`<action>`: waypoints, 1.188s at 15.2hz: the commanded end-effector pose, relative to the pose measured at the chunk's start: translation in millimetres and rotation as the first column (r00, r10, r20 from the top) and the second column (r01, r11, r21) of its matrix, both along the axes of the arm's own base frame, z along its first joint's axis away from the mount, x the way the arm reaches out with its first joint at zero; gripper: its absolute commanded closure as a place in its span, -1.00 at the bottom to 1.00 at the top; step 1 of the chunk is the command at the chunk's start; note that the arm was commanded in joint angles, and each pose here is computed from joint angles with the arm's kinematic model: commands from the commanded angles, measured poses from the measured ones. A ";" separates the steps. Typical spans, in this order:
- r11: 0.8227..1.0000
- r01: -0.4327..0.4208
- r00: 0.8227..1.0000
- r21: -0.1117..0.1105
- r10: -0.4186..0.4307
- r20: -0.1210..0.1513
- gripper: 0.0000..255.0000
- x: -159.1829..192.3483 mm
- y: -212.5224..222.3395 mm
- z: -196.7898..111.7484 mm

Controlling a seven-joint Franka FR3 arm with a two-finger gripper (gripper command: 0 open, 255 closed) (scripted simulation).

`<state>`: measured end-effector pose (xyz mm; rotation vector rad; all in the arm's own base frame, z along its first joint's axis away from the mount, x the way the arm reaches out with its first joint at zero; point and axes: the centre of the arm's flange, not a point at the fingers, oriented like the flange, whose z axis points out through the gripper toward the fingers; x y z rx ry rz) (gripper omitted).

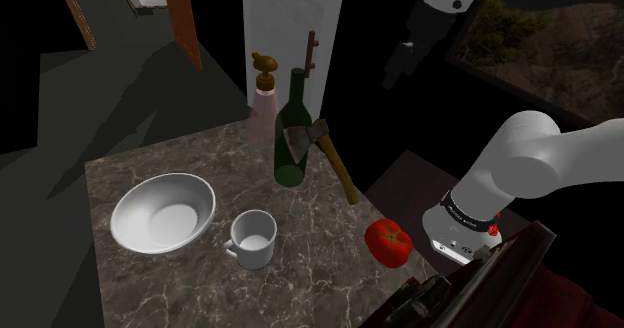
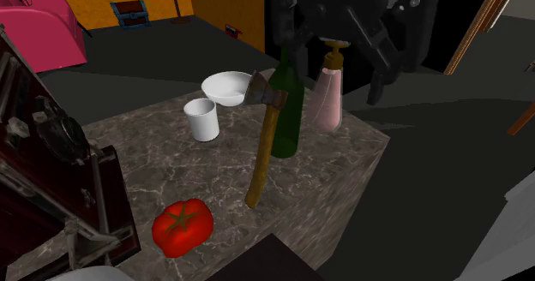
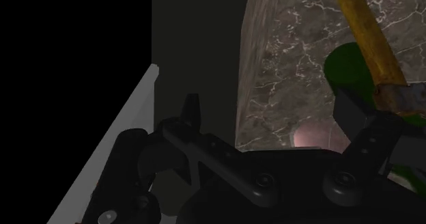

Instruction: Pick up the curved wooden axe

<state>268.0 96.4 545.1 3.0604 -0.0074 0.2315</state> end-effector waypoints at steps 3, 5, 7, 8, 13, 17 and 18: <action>0.998 -0.039 0.989 -0.040 0.044 0.144 -1.00 -13.0 47.3 -33.9; 0.996 -0.056 0.975 -0.062 0.068 0.211 -1.00 -17.8 69.7 -53.1; 0.994 -0.072 0.956 -0.086 0.094 0.277 -1.00 -21.8 91.7 -73.1; 0.992 -0.080 0.945 -0.098 0.106 0.309 -1.00 -23.4 102.5 -83.3; 0.981 -0.109 0.871 -0.163 0.173 0.461 -1.00 -27.8 154.9 -136.6; 0.981 -0.109 0.870 -0.163 0.173 0.461 -1.00 -27.8 154.9 -157.7; 0.981 -0.109 0.870 -0.163 0.173 0.461 -1.00 -27.8 154.9 -163.0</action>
